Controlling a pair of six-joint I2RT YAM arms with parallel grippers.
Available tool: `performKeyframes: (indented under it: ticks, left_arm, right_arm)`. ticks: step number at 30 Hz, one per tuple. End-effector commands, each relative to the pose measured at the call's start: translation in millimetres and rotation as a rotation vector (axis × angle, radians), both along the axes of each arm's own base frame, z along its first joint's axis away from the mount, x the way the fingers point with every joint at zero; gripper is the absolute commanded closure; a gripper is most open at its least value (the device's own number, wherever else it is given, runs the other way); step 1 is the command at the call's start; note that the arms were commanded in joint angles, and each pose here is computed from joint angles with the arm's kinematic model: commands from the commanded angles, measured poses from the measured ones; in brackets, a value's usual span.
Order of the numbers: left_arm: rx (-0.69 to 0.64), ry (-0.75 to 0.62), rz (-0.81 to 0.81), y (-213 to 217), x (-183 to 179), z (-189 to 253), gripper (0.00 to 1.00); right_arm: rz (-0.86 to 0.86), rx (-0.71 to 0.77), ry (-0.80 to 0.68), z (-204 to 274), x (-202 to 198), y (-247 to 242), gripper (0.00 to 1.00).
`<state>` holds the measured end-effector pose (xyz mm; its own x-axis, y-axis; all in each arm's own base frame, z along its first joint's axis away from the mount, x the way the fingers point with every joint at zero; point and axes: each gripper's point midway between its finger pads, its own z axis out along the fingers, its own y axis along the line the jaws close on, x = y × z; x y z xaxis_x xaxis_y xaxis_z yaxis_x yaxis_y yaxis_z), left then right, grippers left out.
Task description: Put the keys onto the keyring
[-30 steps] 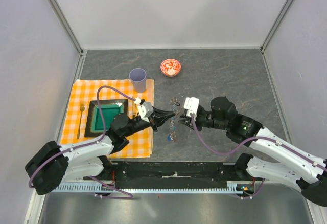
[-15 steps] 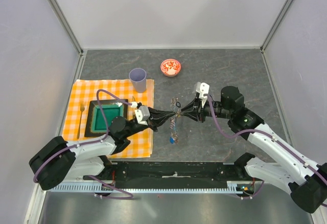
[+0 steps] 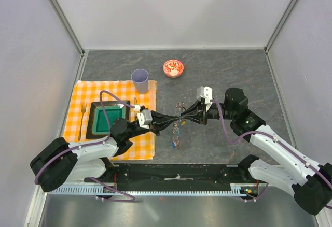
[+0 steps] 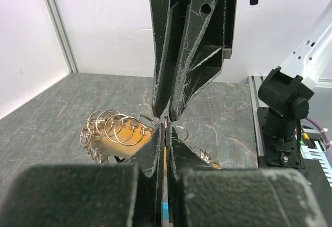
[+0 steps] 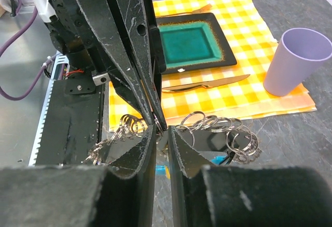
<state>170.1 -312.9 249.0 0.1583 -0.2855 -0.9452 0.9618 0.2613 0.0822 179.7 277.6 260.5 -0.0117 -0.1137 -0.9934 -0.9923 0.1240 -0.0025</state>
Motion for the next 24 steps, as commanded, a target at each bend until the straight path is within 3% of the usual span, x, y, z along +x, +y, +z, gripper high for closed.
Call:
performKeyframes:
  ticks: [1,20,23,24]
  left_arm:
    - [-0.083,-0.13,0.0,3,-3,35,0.98]
    - [-0.113,-0.172,-0.043,6,-16,48,0.98]
    - [-0.116,-0.175,-0.044,7,-17,48,0.98]
    - [-0.117,-0.176,-0.041,7,-17,48,0.98]
  right_arm:
    - [0.065,0.029,-0.057,7,-8,2,0.8]
    - [0.106,0.01,-0.016,-7,-13,4,0.82]
    - [0.11,0.012,-0.014,-7,-14,4,0.9]
    - [0.109,0.013,-0.014,-6,-13,4,0.98]
